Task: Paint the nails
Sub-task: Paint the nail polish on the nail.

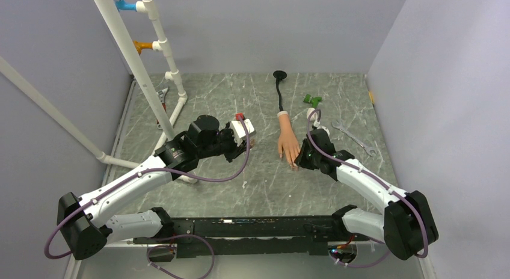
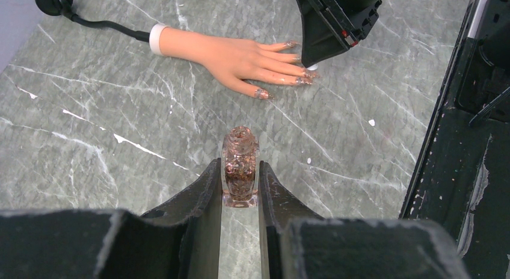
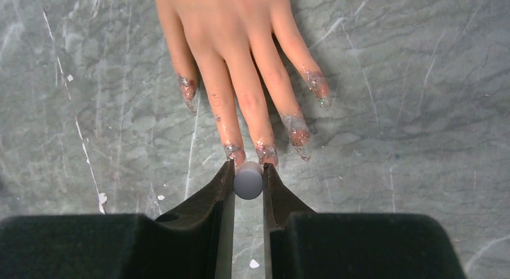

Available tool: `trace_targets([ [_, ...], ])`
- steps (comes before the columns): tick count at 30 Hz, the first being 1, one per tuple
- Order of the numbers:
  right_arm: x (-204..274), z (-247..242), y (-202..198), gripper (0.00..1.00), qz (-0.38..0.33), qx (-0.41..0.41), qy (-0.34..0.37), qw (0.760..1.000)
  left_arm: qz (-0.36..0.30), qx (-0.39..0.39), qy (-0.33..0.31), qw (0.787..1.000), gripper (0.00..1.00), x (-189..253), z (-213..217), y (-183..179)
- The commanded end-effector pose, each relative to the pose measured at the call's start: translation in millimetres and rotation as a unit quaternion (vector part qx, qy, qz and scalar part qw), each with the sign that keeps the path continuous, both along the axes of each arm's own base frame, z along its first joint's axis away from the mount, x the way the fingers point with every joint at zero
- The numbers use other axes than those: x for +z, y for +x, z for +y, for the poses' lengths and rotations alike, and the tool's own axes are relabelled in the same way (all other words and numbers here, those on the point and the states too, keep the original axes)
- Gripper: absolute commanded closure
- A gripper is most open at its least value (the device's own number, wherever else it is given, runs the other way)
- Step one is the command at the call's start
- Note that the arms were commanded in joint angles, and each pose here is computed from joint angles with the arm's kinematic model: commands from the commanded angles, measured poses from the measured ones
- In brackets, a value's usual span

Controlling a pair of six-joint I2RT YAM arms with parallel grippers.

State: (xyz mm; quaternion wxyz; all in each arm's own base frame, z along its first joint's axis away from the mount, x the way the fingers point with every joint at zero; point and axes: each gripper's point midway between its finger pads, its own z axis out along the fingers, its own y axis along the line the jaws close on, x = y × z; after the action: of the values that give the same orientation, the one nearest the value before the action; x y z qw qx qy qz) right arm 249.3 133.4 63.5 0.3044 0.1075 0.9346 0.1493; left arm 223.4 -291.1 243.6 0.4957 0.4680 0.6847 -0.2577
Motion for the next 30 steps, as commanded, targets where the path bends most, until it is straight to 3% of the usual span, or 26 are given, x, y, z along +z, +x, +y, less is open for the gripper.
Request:
trace_targets([
  [1, 9.3, -0.4, 9.5, 1.0, -0.012, -0.013, 0.001, 1.0, -0.023, -0.005, -0.018, 1.0, 1.0, 20.2, -4.5, 2.1],
  [30, 22.0, 5.9, 19.5, 1.0, -0.05, 0.012, 0.008, 0.999, -0.02, -0.006, -0.015, 1.0, 1.0, 18.0, -5.6, 1.9],
])
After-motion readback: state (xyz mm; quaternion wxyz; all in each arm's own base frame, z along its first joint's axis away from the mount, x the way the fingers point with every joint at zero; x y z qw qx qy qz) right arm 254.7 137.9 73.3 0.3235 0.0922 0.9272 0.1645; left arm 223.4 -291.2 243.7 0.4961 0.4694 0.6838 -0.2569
